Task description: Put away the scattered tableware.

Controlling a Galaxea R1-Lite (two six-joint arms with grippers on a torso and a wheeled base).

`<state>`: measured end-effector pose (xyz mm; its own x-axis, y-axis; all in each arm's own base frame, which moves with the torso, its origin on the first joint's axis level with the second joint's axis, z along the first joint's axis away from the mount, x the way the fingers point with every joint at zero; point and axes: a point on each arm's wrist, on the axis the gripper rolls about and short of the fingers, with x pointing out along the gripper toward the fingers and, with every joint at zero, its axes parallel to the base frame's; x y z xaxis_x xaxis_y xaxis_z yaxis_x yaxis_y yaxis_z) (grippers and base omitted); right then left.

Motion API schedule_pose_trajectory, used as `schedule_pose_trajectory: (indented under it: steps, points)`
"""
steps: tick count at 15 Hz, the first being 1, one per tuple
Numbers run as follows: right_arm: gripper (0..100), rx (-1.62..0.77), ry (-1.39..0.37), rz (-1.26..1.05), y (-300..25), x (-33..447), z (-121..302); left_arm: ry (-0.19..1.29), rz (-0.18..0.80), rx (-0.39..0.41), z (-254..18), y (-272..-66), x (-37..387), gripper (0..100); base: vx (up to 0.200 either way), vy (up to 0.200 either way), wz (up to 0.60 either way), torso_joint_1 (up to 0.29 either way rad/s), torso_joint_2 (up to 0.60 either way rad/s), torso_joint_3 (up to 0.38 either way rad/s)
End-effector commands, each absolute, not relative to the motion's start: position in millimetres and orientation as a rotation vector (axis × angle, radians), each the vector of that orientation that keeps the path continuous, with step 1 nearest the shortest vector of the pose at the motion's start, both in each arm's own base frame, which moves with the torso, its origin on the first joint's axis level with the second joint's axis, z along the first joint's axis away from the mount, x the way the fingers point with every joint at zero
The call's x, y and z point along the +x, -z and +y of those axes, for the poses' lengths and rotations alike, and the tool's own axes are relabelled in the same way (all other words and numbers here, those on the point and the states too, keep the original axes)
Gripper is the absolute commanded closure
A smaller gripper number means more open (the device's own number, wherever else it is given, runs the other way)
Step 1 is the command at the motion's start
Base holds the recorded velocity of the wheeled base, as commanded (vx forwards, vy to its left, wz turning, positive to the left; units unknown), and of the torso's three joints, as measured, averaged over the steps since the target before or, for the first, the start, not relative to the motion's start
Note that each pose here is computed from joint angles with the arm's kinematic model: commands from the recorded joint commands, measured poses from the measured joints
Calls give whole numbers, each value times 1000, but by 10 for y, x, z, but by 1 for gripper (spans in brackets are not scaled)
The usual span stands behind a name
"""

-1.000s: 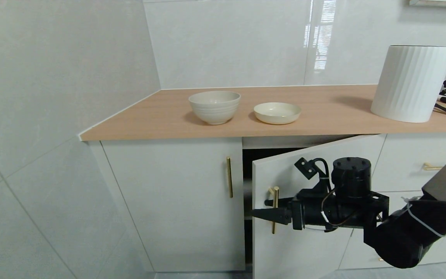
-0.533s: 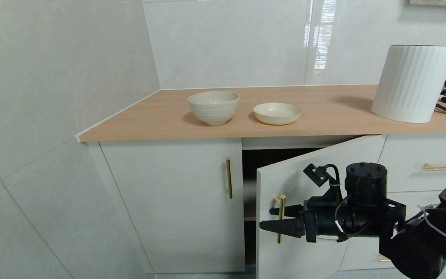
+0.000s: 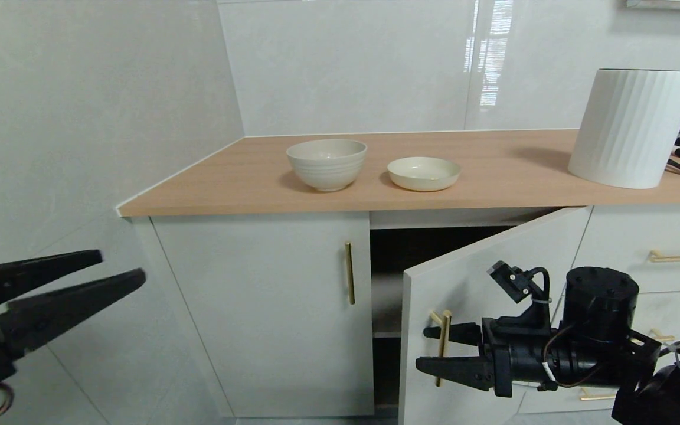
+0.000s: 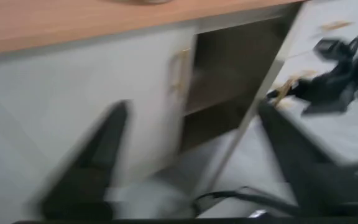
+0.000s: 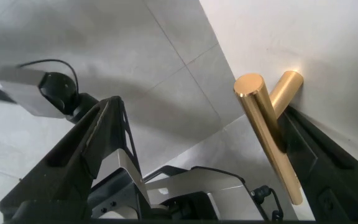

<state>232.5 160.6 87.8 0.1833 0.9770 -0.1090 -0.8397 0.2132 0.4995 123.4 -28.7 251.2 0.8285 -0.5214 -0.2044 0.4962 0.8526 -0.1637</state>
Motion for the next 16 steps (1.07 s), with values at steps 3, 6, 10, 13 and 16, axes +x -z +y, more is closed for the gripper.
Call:
schedule_pose_trajectory:
  steps: [3,6,10,13,16]
  points:
    - [0,369,-1300,493,-789,2297,1584,679,460,-153,-826,-2030,2253,100,0,0,0,0,0,0]
    - [0,371,-1298,501,-742,2303,1588,807,485,-259,-1331,-1794,2419,100,0,0,0,0,0,0]
    - [0,369,-1299,486,-769,2300,1585,913,478,-354,-1720,-1435,2470,100,0,0,0,0,0,0]
    - [0,368,-1298,484,-768,2298,1584,940,510,-365,-1901,-1063,2655,100,0,0,0,0,0,0]
    - [0,367,-1295,483,-770,2295,1581,966,447,-404,-2113,-780,2848,100,0,0,0,0,0,0]
